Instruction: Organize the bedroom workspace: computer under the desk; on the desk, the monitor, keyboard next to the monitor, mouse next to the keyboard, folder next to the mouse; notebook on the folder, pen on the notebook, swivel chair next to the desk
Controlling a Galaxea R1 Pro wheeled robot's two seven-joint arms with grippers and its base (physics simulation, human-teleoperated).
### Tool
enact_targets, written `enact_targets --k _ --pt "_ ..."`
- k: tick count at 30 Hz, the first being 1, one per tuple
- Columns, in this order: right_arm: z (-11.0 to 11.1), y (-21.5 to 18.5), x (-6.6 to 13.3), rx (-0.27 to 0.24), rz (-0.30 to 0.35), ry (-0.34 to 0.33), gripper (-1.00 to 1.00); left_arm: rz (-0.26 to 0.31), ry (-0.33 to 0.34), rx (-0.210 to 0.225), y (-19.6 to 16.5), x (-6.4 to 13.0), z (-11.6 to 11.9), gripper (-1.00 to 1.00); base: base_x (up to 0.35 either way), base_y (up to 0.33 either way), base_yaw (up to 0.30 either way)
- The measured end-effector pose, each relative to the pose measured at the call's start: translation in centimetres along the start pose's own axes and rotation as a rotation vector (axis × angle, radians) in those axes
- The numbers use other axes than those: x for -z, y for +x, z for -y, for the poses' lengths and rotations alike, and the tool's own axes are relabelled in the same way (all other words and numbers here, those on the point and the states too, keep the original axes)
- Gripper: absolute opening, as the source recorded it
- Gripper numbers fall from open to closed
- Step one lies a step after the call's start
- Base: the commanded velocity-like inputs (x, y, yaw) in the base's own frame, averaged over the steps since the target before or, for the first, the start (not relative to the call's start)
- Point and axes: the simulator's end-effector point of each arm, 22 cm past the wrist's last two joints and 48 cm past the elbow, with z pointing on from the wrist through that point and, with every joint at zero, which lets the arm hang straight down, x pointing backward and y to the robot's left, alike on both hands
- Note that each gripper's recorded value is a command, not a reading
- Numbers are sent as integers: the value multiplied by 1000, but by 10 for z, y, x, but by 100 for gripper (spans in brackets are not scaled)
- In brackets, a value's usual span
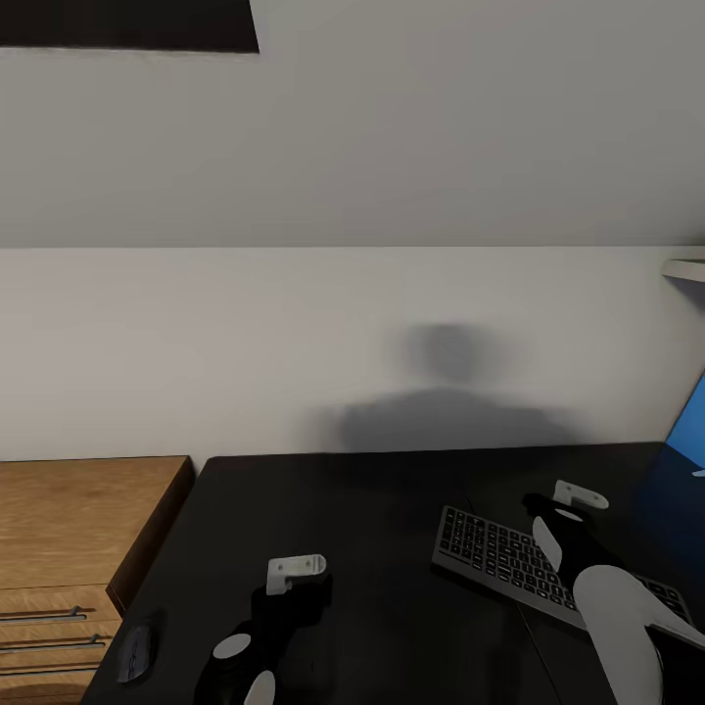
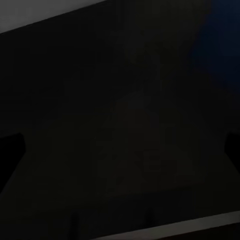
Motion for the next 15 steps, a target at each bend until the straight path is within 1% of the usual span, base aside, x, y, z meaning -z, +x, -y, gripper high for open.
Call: enact_targets --k 12,15 --pt "0 0 0 0 0 0 100 0 0 0 0 0 0 100 0 0 0" --pt "0 4 -2 0 0 0 100 1 0 0 3 -3 -1 100 0 0 0"
